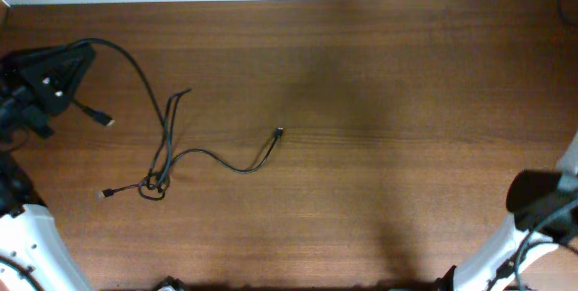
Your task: Untangle cables
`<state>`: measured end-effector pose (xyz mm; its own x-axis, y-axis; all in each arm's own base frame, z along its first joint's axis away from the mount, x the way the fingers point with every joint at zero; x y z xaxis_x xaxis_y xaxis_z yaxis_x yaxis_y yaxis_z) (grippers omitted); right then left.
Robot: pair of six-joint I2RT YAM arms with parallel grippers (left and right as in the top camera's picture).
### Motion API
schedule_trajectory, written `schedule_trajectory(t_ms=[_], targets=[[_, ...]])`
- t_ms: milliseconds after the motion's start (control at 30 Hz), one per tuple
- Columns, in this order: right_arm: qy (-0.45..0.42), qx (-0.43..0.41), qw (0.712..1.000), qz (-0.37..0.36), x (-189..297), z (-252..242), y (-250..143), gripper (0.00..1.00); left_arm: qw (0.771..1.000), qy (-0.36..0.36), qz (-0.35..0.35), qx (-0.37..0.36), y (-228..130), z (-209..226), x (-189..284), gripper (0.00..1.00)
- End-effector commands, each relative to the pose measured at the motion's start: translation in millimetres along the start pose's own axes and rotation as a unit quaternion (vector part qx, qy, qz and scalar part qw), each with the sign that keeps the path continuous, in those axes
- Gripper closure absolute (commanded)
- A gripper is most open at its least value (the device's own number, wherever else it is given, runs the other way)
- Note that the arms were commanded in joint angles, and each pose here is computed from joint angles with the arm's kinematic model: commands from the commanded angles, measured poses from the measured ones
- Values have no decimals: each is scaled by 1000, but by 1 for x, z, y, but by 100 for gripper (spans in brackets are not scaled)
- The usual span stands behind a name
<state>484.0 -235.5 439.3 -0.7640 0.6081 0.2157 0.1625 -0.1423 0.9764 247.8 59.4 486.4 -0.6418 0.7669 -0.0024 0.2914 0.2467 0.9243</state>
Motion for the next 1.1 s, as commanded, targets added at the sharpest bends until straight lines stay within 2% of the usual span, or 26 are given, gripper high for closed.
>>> schedule_trajectory(t_ms=[0, 133, 267, 533, 800, 1033, 1067], targets=[[-4, 9, 998, 54, -53, -5, -55, 96, 999, -22, 6, -39, -1, -11, -13, 100], [-18, 7, 995, 103, -97, -19, -110, 96, 998, -44, 15, -36, -10, -12, -24, 100], [-28, 6, 993, 117, -121, -31, -139, 96, 998, -52, 20, -32, -22, -8, -28, 100], [-56, -4, 987, 147, -157, -48, -197, 96, 1000, 17, 19, 7, -42, 12, -39, 100], [-33, 12, 963, 267, -183, -40, -316, 96, 999, 47, 27, 2, -46, 12, -65, 100], [-32, 17, 958, 285, -182, -37, -329, 96, 998, 53, 35, -9, -50, 8, -83, 100], [-30, 16, 957, 286, -180, -37, -325, 80, 998, 52, 37, -13, -51, 6, -86, 100]])
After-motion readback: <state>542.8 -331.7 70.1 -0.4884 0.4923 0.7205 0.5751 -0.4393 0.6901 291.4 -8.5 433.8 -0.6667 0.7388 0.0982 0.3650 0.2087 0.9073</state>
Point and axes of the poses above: each gripper's point midway between its finger pads, its own x axis back along the fingers, its own z axis along the line the jaws close on, y = z × x, the point moved 6 cm from there along x, back along the fingers, and after that the axes turned 5 degrees about x, right-handed, at the moved point
